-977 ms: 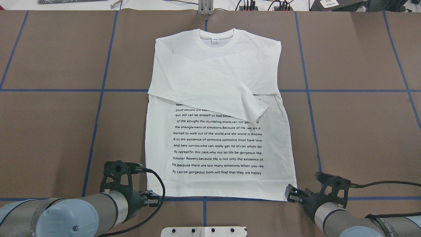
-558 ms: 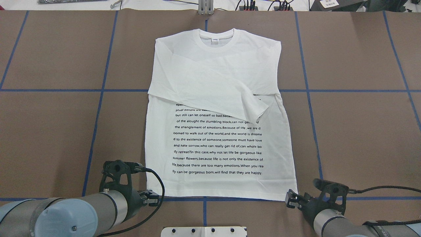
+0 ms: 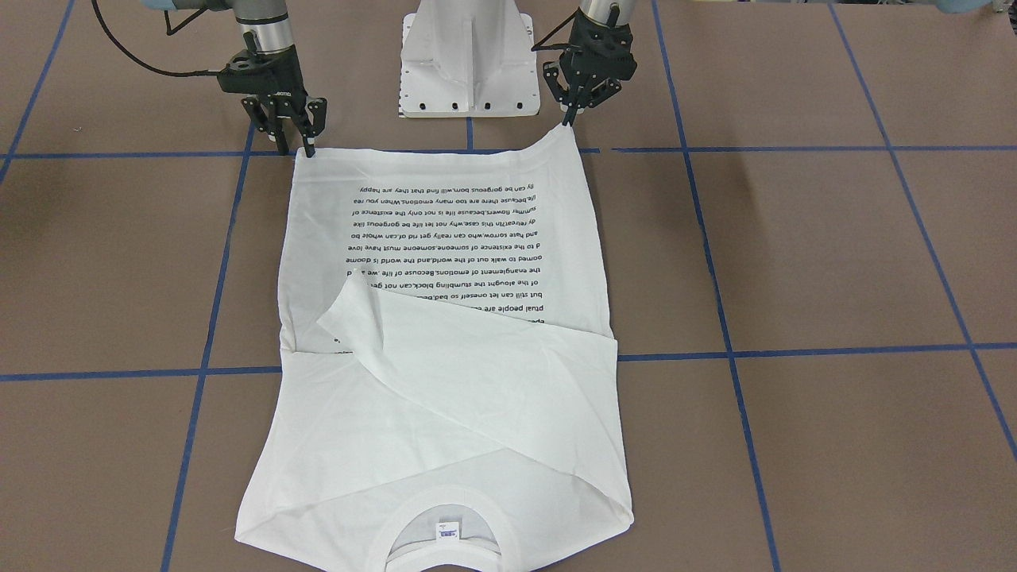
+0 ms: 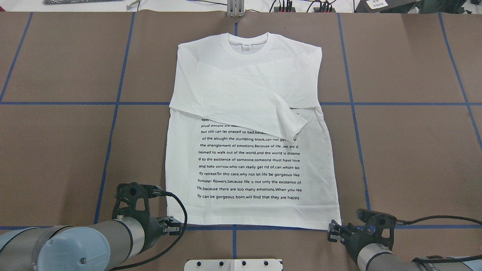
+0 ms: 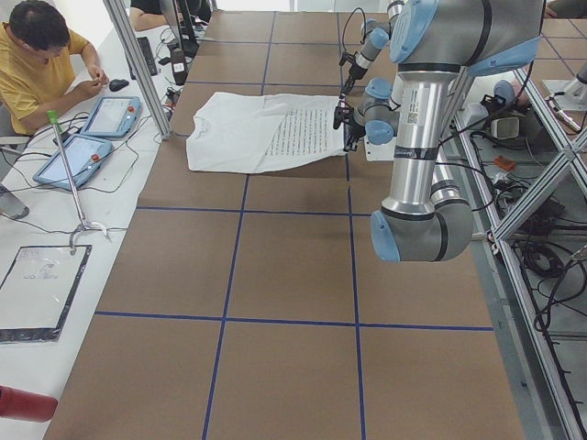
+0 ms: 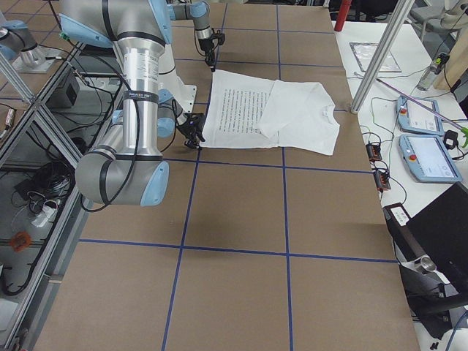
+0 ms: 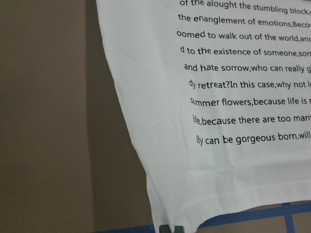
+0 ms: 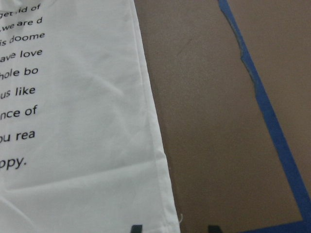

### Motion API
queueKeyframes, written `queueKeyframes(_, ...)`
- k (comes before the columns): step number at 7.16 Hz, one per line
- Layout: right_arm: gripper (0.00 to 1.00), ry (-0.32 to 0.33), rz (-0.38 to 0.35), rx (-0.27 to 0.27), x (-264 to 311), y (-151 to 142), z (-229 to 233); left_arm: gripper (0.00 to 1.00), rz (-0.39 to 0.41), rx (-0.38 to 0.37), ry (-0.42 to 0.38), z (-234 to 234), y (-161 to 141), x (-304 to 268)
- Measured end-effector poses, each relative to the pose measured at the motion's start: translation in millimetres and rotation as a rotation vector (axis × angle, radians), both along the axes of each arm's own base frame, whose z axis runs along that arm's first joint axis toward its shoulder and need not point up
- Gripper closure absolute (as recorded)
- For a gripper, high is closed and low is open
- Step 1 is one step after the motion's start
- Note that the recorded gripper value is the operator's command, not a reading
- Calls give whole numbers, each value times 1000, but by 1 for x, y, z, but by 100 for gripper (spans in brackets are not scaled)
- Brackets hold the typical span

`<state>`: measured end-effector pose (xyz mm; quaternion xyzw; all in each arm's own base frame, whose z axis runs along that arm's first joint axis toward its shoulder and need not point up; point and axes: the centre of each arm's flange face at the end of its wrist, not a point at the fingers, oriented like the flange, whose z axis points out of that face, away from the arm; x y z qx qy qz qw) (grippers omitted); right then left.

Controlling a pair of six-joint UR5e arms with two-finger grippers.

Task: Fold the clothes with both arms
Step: 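Lower both grippers onto the hem corners to grasp them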

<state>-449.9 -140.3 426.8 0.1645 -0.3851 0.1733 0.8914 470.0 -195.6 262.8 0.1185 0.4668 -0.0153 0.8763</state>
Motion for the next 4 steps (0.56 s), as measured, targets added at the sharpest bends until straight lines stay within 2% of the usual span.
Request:
queueKeyframes(2,67,8,-5,2,-1,2,1,100,0,0,1,0,0,-1)
queueKeyframes(4,65,-3,-7,3,-3,2,-5,100,-1,-1,3,-1,0,-2)
